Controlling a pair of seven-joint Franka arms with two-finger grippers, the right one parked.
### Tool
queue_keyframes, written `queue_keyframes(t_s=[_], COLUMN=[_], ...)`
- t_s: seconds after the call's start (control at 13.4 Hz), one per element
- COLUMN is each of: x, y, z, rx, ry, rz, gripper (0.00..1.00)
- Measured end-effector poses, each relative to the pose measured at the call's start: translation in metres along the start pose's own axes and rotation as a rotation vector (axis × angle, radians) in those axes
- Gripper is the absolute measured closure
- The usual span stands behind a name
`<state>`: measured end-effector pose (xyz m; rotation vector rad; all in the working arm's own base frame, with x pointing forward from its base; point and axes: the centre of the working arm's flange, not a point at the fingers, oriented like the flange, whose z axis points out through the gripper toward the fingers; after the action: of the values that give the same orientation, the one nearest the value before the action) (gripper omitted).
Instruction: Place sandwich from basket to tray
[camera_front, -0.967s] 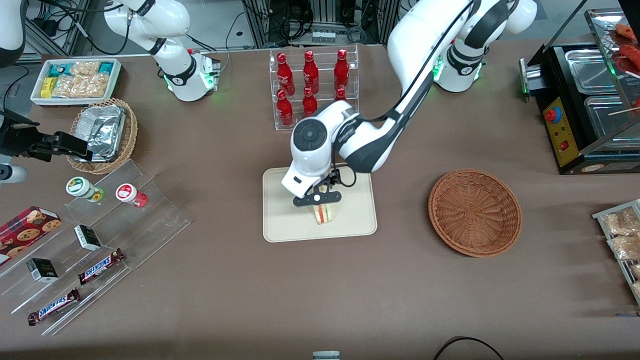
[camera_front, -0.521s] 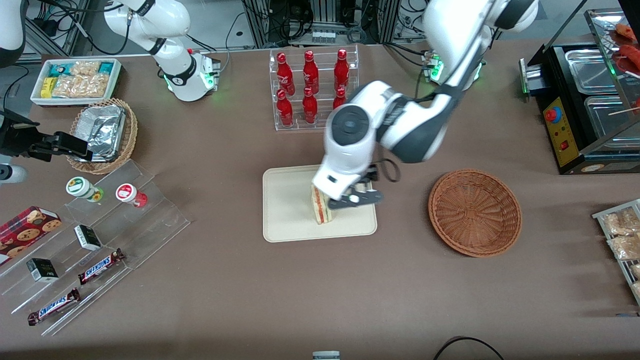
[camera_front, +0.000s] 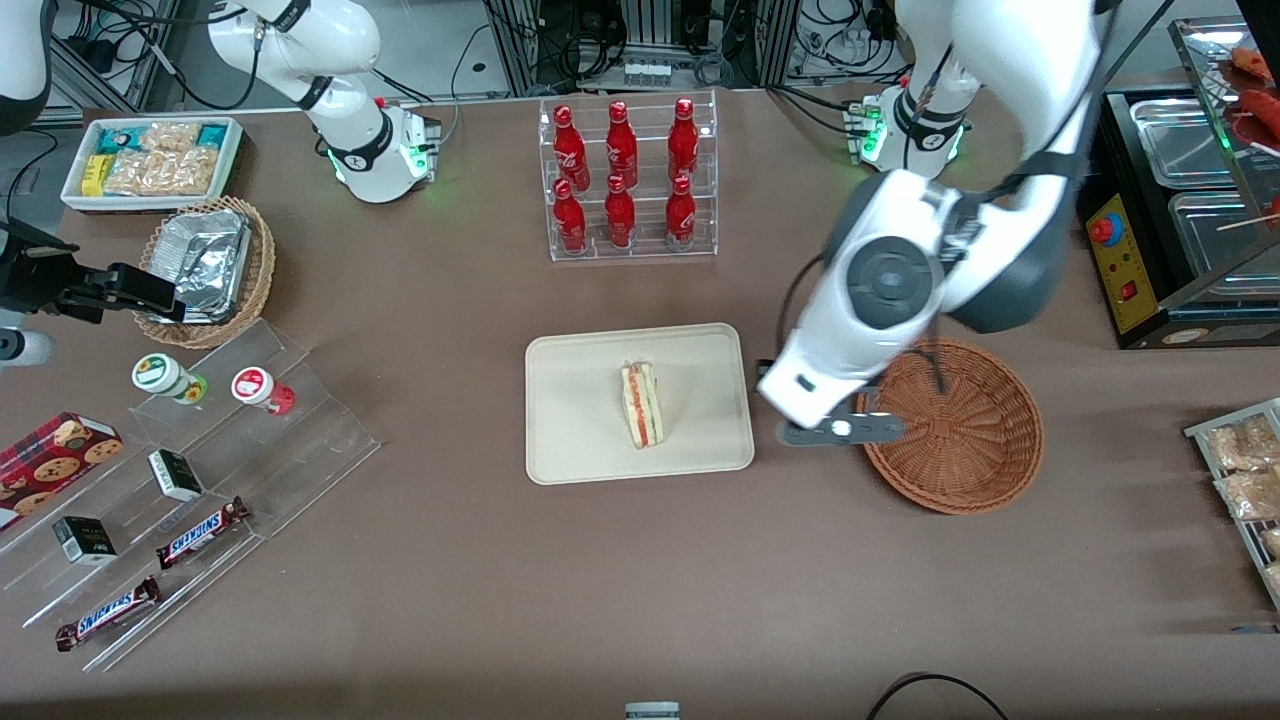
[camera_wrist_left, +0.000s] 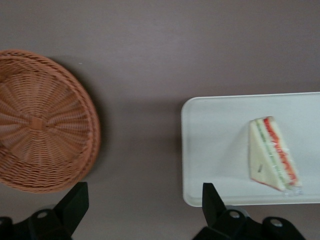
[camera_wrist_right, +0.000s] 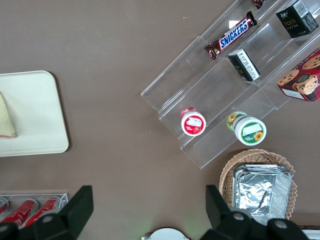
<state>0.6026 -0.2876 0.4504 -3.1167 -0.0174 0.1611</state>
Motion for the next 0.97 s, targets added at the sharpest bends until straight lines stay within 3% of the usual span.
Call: queue_keyframes(t_s=[0.6,0.82,0.97], x=[-0.032,-0.052,-0.062], y=[-0.124,-0.163,-0.182], z=[-0.039,-0.057,-0.073], rx=[0.012,0.022,0.022], ry=[-0.033,-0.076,-0.085], rz=[0.103,0.132,0.135], gripper=[0.00,0.00,0.00])
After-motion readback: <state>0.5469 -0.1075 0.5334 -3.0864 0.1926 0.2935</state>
